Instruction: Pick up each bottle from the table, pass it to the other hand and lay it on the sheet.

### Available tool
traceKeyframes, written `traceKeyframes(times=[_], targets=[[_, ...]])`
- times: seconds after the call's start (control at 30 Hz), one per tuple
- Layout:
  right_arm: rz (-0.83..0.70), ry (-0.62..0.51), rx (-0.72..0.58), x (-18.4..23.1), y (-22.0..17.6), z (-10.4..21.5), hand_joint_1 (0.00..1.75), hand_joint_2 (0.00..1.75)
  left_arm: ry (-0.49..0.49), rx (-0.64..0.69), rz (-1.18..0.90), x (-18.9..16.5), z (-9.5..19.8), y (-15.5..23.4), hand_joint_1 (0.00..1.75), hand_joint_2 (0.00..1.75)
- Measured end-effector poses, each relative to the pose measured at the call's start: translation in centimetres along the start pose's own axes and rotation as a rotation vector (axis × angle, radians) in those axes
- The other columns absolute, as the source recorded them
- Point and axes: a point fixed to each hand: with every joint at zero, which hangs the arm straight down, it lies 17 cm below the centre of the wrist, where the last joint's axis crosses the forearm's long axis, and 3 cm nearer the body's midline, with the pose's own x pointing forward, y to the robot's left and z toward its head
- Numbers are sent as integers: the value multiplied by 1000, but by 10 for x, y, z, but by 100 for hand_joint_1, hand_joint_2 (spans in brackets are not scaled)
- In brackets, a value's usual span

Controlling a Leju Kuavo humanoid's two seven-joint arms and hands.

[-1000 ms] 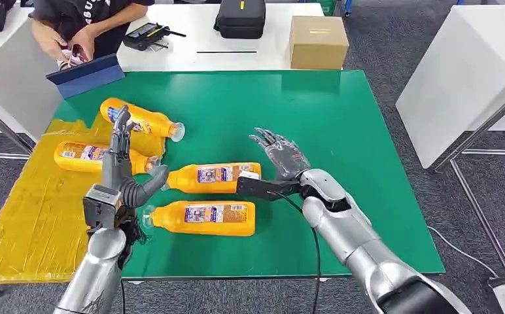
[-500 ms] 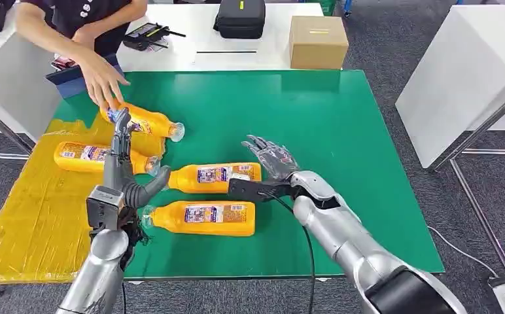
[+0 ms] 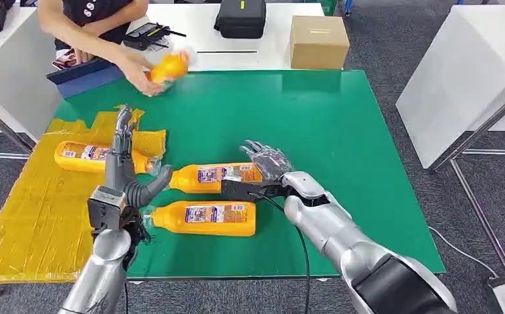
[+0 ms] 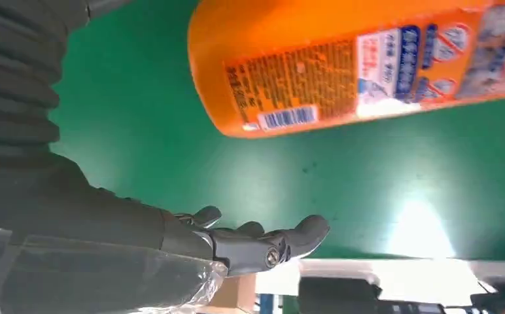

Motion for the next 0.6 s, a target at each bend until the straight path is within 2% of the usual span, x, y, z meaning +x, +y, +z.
traceKeyframes(times=[0.6], targets=[[5, 43, 88, -1, 28, 2, 0, 175, -43, 11, 14, 19, -7, 1, 0, 175]])
